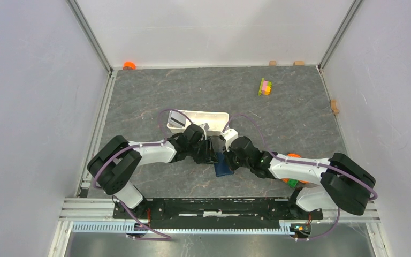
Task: Put the credit cards into the card holder
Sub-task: Close the card holder at the center of the board, then reset both arms
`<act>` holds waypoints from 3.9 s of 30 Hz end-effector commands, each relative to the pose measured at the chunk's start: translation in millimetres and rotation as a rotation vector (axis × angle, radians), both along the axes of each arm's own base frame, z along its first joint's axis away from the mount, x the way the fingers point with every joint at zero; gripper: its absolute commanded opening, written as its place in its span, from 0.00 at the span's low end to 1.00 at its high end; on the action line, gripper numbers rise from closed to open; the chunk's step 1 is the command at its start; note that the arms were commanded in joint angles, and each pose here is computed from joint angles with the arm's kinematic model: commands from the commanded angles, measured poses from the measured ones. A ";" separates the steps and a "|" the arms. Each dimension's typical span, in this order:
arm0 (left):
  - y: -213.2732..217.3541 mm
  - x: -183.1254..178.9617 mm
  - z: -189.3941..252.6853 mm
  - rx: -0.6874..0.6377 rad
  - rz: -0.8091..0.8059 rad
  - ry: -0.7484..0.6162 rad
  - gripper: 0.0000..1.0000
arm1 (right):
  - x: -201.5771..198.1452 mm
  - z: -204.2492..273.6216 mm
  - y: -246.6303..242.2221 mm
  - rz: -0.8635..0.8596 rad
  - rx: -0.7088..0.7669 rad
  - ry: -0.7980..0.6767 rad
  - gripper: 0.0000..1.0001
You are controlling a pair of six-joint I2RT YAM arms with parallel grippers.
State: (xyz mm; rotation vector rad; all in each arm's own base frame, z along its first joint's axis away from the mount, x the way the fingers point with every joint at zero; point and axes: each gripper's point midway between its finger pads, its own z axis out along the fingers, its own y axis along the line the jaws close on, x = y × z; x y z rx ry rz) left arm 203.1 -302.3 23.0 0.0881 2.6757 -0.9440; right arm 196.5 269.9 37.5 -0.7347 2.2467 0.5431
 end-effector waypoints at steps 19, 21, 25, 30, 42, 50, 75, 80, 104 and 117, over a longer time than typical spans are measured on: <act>11.0 1.2 -15.5 0.090 0.008 0.004 0.42 | -37.8 -68.9 -73.1 -0.178 -0.182 0.140 0.00; 11.1 1.5 -14.9 0.090 0.006 0.001 0.42 | -37.2 -71.2 -75.1 -0.189 -0.180 0.146 0.00; 11.4 3.6 -11.0 0.089 0.007 -0.016 0.42 | -31.7 -66.1 -67.4 -0.177 -0.118 0.163 0.00; 13.3 6.1 -7.3 0.098 0.005 -0.039 0.42 | -20.5 -70.5 -76.5 -0.229 -0.053 0.227 0.00; 12.2 11.7 11.2 0.083 -0.004 -0.094 0.42 | -43.1 -110.8 -91.2 -0.323 0.080 0.545 0.00; 9.0 9.9 58.5 -0.015 -0.020 -0.175 0.44 | -41.7 -126.9 -102.9 -0.461 0.100 0.705 0.00; 61.5 41.5 158.9 -0.049 0.040 -0.491 0.48 | -8.1 -171.3 -99.4 -0.616 0.021 0.899 0.00; 88.3 55.0 166.5 -0.026 0.113 -0.525 0.49 | -9.0 -177.5 -94.1 -0.607 0.021 0.904 0.00; 245.0 78.6 176.7 0.368 0.495 -0.577 1.00 | 60.6 59.0 -66.4 -0.090 0.225 0.141 0.70; 275.0 65.7 214.8 0.431 0.604 -0.761 1.00 | 102.1 122.5 -224.5 -0.723 -0.097 -0.497 0.90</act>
